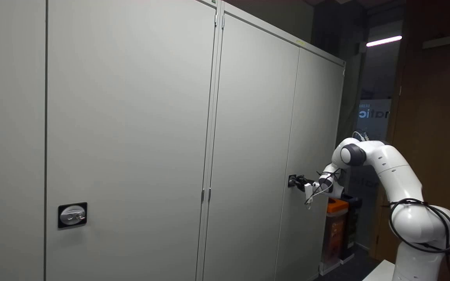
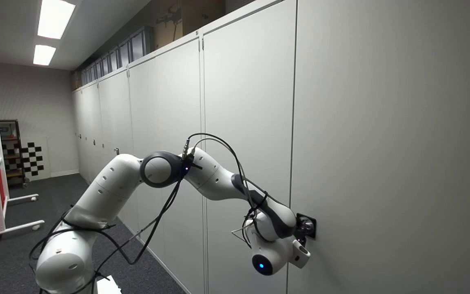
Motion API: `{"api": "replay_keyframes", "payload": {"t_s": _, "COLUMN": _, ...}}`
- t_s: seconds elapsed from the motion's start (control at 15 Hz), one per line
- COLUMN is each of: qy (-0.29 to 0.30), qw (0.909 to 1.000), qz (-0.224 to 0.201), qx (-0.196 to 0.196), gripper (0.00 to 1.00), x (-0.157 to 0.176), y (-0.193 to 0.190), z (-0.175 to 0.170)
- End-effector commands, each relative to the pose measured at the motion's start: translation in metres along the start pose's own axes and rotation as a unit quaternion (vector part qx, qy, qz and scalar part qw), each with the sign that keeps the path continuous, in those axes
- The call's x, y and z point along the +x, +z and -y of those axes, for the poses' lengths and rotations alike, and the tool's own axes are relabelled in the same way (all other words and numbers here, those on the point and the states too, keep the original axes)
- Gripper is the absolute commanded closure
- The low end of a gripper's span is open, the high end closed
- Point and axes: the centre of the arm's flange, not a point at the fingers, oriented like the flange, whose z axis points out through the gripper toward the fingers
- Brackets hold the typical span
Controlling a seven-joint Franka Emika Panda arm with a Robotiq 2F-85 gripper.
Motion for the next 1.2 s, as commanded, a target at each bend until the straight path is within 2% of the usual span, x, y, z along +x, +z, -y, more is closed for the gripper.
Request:
{"api": "replay_keyframes", "payload": {"t_s": 0.0, "qy": -0.036, "qw": 0.9988, "qz": -0.031, "qx": 0.015, "gripper": 0.92, "x": 0.0200, "y": 0.0139, "z": -0.0067}}
{"api": "replay_keyframes", "payload": {"t_s": 1.13, "qy": -0.135, "qw": 0.9898, "qz": -0.043, "qx": 0.015, "gripper": 0.92, "x": 0.0197, "y": 0.0115, "z": -0.0129}}
